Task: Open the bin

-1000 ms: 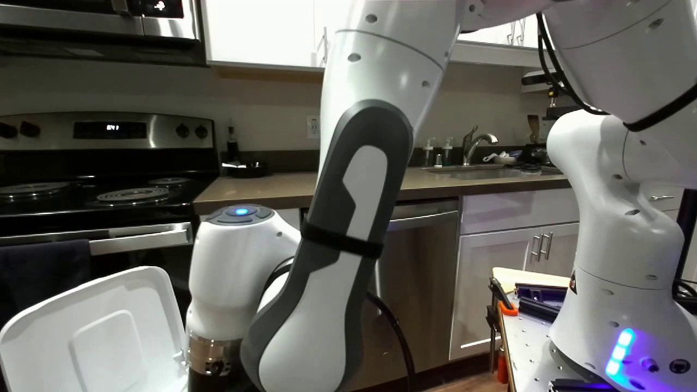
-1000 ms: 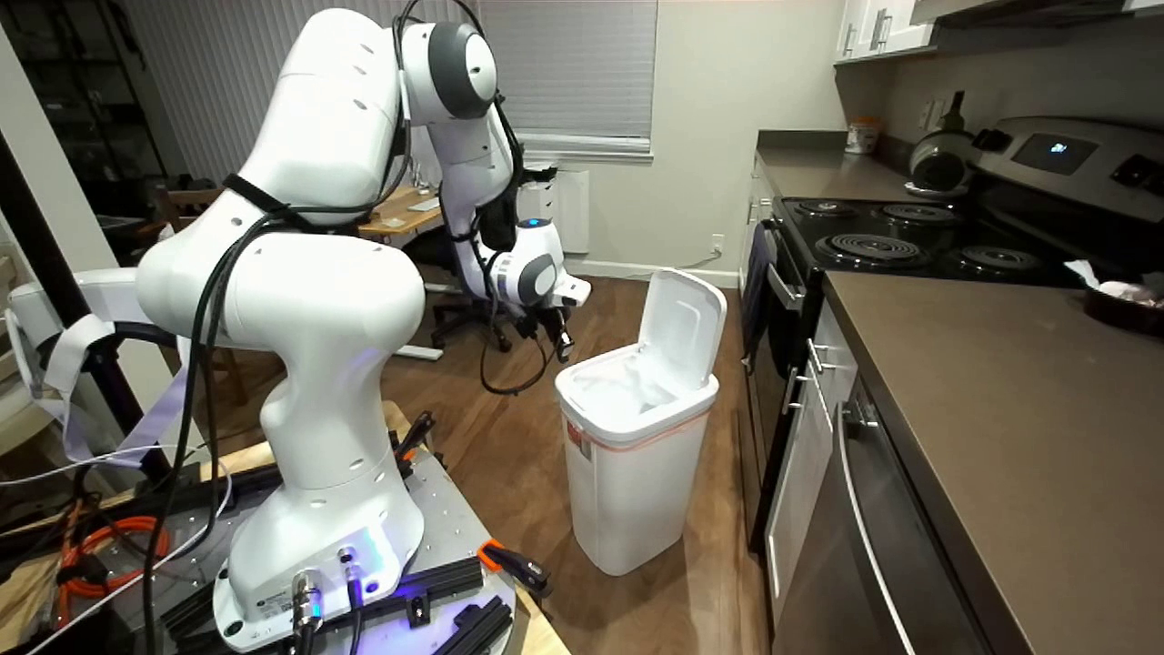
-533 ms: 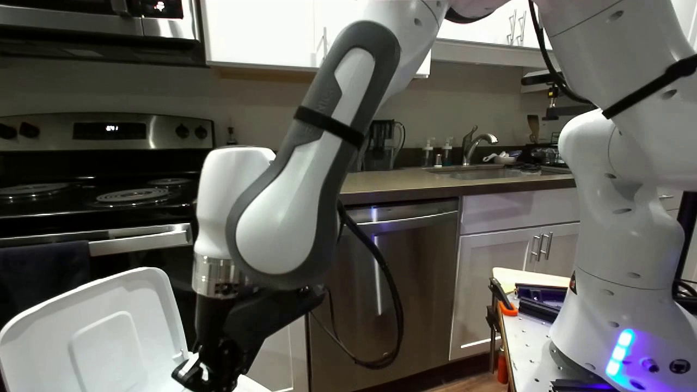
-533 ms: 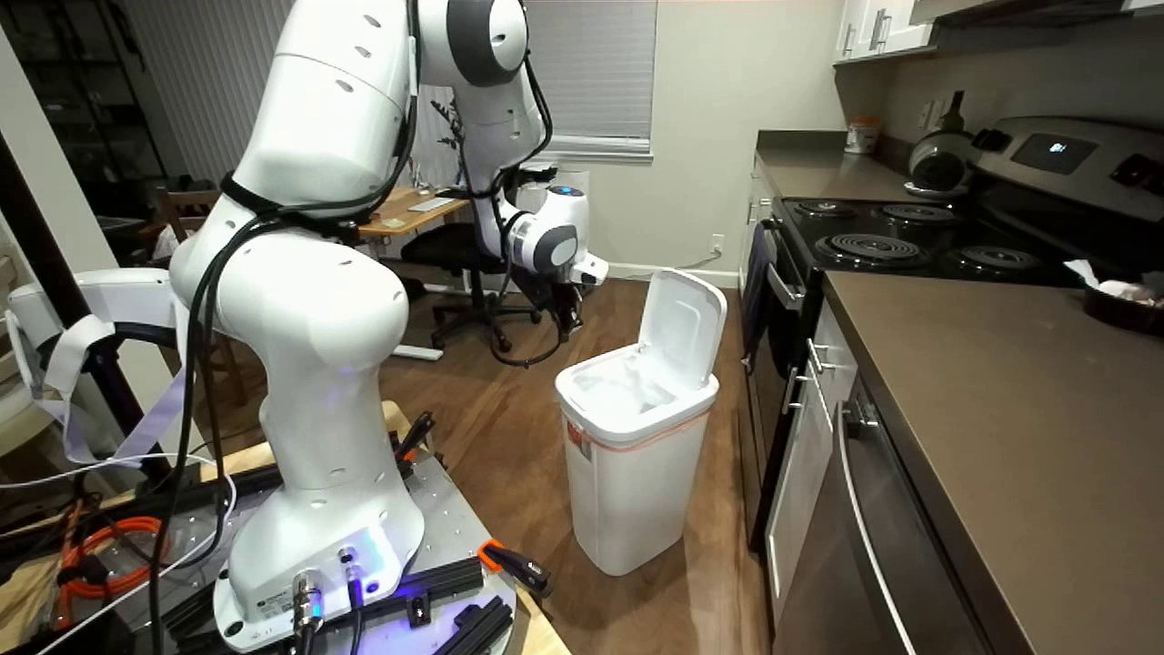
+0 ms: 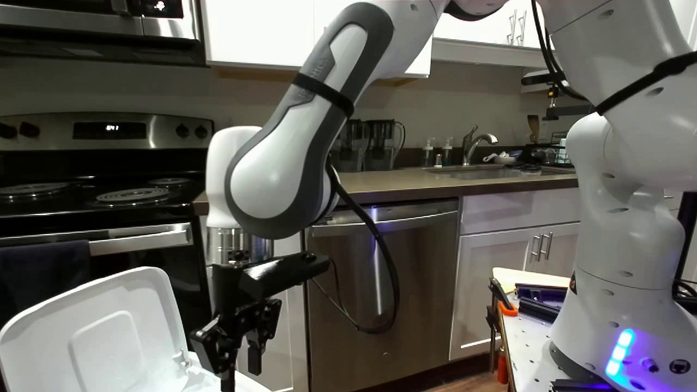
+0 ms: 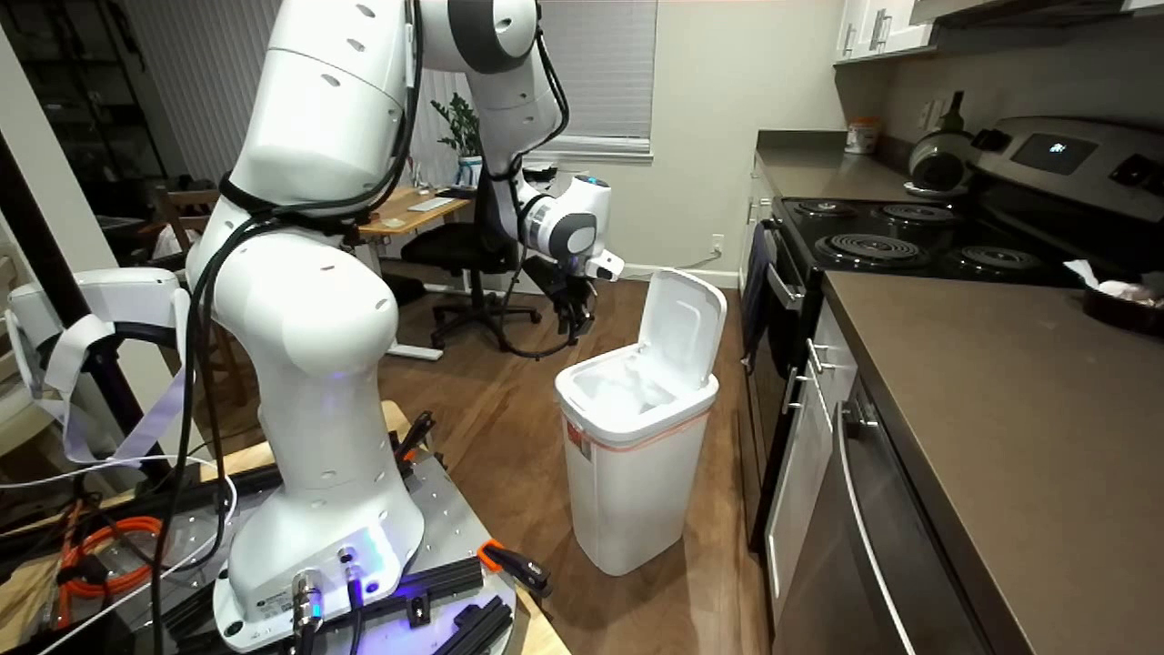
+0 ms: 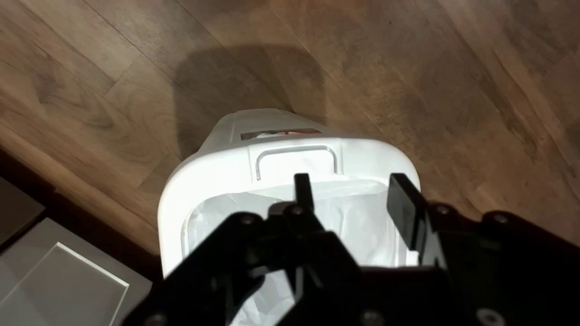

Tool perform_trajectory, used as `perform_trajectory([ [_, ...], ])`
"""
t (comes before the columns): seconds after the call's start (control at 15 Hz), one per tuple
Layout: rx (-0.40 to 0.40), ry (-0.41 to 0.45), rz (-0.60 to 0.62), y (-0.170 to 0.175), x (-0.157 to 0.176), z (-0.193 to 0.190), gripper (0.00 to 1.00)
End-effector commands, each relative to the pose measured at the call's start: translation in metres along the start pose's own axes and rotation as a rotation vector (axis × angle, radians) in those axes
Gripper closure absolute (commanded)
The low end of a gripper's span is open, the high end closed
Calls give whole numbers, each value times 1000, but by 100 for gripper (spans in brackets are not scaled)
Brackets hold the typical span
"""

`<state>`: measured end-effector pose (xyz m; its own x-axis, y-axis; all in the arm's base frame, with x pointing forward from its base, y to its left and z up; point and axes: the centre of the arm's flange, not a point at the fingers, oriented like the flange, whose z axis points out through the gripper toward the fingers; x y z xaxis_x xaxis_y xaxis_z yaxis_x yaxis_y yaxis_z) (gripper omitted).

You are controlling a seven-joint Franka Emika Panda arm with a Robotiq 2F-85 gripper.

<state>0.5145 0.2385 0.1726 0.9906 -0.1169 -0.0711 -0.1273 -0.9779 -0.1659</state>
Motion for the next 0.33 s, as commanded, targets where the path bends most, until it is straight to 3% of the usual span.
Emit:
perform_trajectory([
  [0.0, 12, -37, -5, 8, -6, -10, 22],
  [0.2, -4, -62, 1, 13, -3, -5, 2],
  [0.27, -11, -30, 8, 5, -1, 2, 20],
])
